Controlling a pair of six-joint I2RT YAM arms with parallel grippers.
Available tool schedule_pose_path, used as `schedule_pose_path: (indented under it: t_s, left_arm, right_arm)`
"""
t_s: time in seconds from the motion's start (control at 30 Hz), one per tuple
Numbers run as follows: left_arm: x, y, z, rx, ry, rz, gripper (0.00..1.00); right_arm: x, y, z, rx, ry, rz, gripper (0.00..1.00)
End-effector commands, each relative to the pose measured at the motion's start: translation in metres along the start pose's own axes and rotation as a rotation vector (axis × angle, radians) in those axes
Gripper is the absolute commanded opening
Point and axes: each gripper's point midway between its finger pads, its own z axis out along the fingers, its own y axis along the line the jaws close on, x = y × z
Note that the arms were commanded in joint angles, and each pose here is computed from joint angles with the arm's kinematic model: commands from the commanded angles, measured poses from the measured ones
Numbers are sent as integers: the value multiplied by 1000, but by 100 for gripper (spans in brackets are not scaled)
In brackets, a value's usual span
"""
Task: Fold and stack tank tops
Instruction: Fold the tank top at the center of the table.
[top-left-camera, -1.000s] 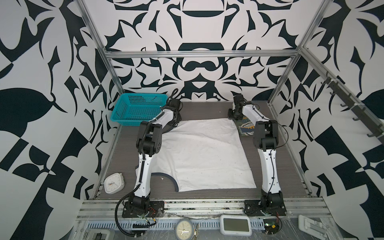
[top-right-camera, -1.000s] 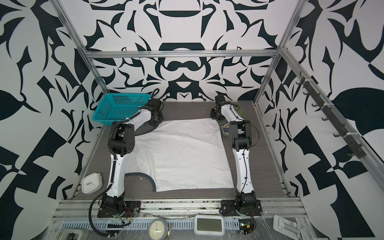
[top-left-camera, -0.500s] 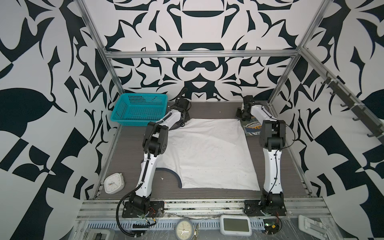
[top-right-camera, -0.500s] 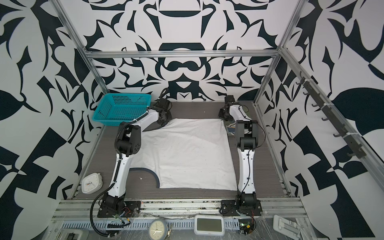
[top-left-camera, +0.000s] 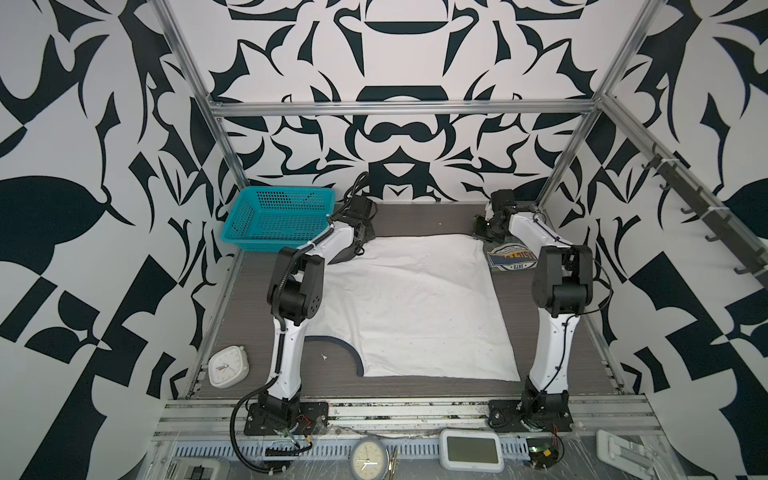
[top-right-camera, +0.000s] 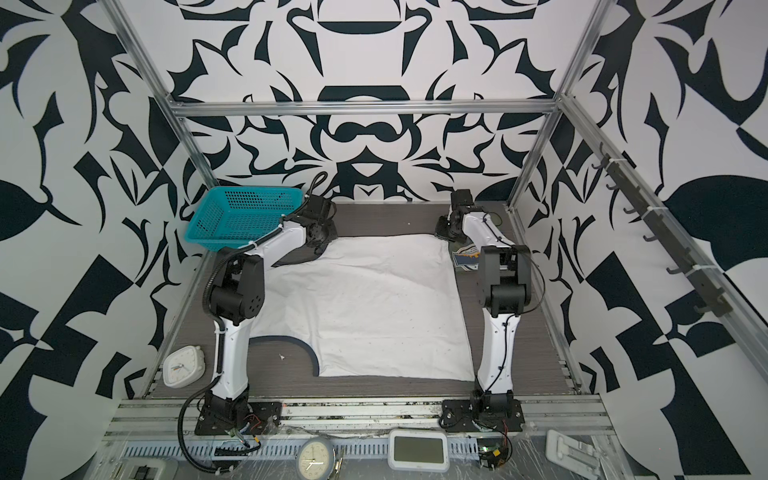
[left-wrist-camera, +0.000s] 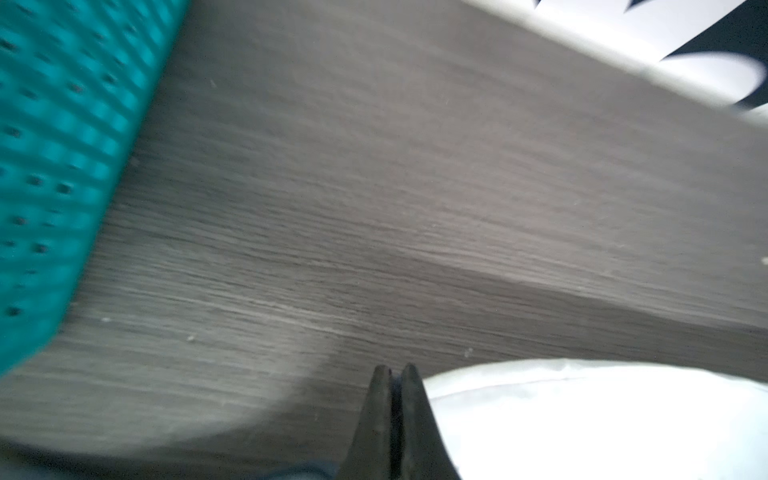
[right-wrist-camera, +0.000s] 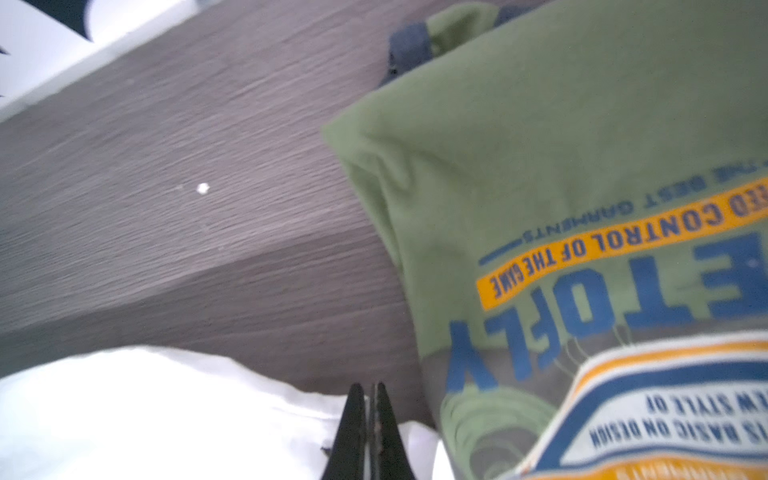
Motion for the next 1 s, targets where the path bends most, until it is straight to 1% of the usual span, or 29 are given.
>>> schedule_pose_path:
  t_s: [0.0, 0.13, 0.23, 0.4, 0.6, 0.8, 0.9, 0.97]
  left_arm:
    - [-15, -4, -20, 29, -69, -6, 0]
    - [-2, -8, -37, 51, -78, 13, 0]
    - [10, -9, -53, 65, -98, 24, 0]
    - [34, -10, -67, 76, -103, 55, 0]
    - [64, 0, -75, 38, -103, 99, 0]
    - [93, 15, -91, 46, -122, 98, 0]
    - [113, 19, -97, 58, -106, 111, 0]
    - [131, 21, -97, 74, -78, 109, 5]
  right_arm:
    - [-2, 4, -16, -8, -51, 0, 0]
    - [10, -3, -28, 12, -66, 12, 0]
    - [19, -9, -44, 28, -99, 29, 0]
    - [38, -22, -62, 58, -144, 75, 0]
    - [72, -44, -66, 112, -142, 133, 0]
    - [104, -62, -71, 148, -145, 179, 0]
    - [119, -73, -74, 190, -141, 209, 0]
    - [130, -79, -72, 205, -128, 221, 0]
